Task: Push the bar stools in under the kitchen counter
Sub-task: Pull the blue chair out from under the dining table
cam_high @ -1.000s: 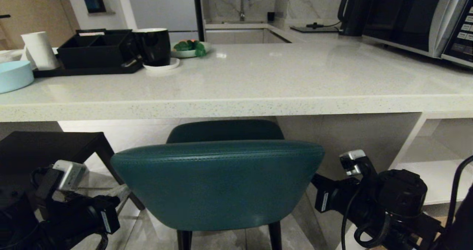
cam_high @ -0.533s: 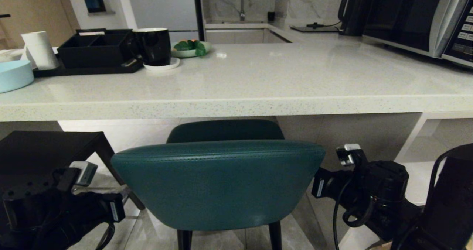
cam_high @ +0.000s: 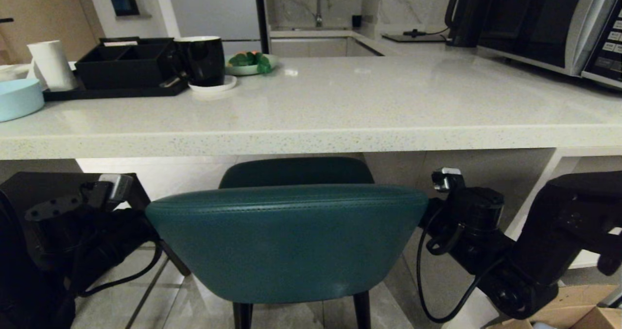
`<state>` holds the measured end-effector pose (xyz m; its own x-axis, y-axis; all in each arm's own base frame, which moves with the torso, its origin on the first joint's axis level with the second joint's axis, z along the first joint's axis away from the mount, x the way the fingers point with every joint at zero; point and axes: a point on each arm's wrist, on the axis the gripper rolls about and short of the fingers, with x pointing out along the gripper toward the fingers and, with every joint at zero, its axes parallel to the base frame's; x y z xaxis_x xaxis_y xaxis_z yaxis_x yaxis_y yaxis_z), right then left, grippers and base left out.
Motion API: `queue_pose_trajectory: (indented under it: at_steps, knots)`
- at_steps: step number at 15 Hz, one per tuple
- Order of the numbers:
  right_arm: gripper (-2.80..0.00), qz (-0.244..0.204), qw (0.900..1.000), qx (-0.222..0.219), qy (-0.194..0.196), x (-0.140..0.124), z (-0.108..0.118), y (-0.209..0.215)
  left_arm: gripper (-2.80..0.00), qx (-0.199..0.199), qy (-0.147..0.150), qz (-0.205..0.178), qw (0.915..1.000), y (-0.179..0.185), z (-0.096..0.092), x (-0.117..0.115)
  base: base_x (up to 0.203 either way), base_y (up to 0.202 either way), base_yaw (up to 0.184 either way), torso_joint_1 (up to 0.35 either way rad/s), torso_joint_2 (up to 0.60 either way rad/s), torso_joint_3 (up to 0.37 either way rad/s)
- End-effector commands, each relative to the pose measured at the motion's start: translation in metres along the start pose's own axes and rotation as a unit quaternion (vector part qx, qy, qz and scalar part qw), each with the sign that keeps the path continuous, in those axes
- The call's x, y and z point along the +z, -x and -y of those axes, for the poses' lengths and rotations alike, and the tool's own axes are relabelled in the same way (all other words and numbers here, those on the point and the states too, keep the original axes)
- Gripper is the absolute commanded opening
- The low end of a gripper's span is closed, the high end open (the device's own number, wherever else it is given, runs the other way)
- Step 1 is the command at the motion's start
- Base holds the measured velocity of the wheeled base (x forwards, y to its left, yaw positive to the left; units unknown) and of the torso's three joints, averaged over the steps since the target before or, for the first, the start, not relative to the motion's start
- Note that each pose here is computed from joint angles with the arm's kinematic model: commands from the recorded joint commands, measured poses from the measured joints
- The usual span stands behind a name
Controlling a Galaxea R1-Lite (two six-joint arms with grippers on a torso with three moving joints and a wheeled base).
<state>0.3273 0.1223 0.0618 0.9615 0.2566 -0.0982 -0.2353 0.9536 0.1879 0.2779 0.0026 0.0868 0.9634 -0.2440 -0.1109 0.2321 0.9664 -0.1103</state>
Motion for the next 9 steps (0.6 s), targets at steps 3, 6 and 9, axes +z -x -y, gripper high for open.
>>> queue_pose_trajectory:
  at_steps: [3,6,9]
  knots:
    - [-2.80,0.020,1.000,-0.009,-0.011,0.012,-0.003,-0.032,-2.80,0.000,-0.014,0.048,0.9987,-0.035,0.024,0.012,0.000,0.000,0.000,0.000,0.00,0.000]
    - [-2.80,0.027,0.999,-0.016,-0.013,0.026,-0.009,-0.041,-2.80,-0.002,-0.015,0.069,0.9975,-0.039,0.039,0.021,0.000,0.000,0.000,0.000,0.00,0.000]
    - [-2.80,0.029,0.999,-0.003,-0.020,0.030,-0.027,-0.032,-2.80,0.000,-0.015,0.048,0.9987,-0.029,0.039,0.013,0.000,0.000,0.000,0.000,0.00,0.000]
